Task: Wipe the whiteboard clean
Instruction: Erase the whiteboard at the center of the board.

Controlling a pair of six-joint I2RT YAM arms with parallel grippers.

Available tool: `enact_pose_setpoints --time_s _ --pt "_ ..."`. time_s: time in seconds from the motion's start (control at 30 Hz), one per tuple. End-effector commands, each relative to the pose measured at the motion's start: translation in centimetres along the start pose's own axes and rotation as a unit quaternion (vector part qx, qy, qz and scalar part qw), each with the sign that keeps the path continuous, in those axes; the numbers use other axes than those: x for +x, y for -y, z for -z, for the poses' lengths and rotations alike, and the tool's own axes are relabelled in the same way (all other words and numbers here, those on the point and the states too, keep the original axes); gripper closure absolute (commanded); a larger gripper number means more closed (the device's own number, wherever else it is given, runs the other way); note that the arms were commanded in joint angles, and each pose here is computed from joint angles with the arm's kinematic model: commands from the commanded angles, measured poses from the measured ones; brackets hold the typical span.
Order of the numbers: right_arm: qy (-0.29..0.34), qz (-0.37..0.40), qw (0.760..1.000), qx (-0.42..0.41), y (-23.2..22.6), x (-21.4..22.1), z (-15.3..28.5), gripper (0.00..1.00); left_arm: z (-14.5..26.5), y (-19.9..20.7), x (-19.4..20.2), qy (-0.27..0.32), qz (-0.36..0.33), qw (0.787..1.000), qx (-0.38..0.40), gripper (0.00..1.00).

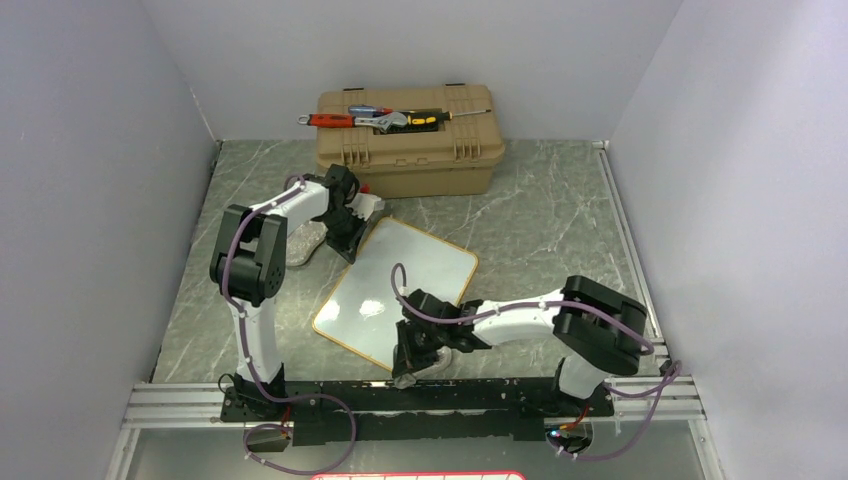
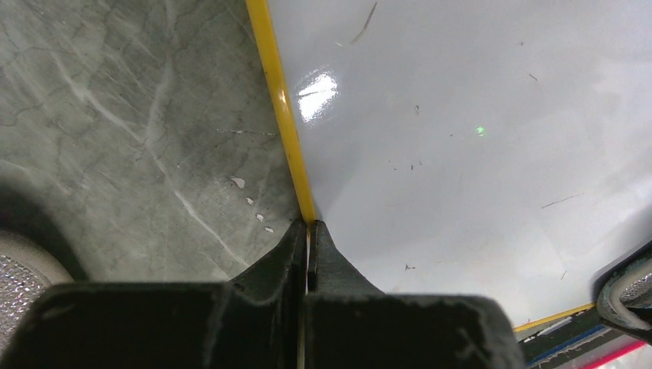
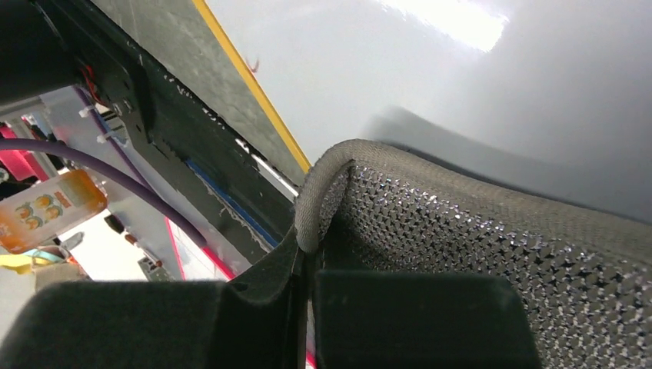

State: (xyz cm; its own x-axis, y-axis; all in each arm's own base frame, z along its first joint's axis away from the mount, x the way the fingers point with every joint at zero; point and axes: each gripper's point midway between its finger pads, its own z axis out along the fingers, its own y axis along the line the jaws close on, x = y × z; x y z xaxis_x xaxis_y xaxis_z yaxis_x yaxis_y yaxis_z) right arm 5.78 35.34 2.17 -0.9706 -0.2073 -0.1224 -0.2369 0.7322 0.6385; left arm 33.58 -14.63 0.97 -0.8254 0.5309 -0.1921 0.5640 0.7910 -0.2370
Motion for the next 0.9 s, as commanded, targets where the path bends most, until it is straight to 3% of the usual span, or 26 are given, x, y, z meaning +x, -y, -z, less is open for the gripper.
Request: enact_pose_setpoints --time_s 0.0,0.3,0.57,0.73,0.87 --pt "0.012 0.024 0.999 0.041 1.3 -1.3 -1.0 1.0 -5.9 3.3 6.5 -0.108 -0.018 0.991 0.07 0.97" --pt "0.04 0.005 0.999 -0.003 0.1 -5.9 -2.8 1.0 -6.0 3.1 6.7 -0.113 -0.021 0.991 0.062 0.97" --pt "0.052 -0.024 0.998 0.011 3.6 -2.9 1.0 1.0 -6.0 2.6 6.6 -0.111 -0.021 0.992 0.058 0.97" --pt "0.017 -0.018 0.999 0.035 4.3 -1.1 -1.4 1.0 -5.9 2.7 6.6 -0.112 -0.019 0.992 0.06 0.97" --pt "0.019 0.009 0.999 0.028 1.7 -3.7 -4.0 1.0 -5.9 3.0 6.6 -0.113 -0.014 0.991 0.067 0.97"
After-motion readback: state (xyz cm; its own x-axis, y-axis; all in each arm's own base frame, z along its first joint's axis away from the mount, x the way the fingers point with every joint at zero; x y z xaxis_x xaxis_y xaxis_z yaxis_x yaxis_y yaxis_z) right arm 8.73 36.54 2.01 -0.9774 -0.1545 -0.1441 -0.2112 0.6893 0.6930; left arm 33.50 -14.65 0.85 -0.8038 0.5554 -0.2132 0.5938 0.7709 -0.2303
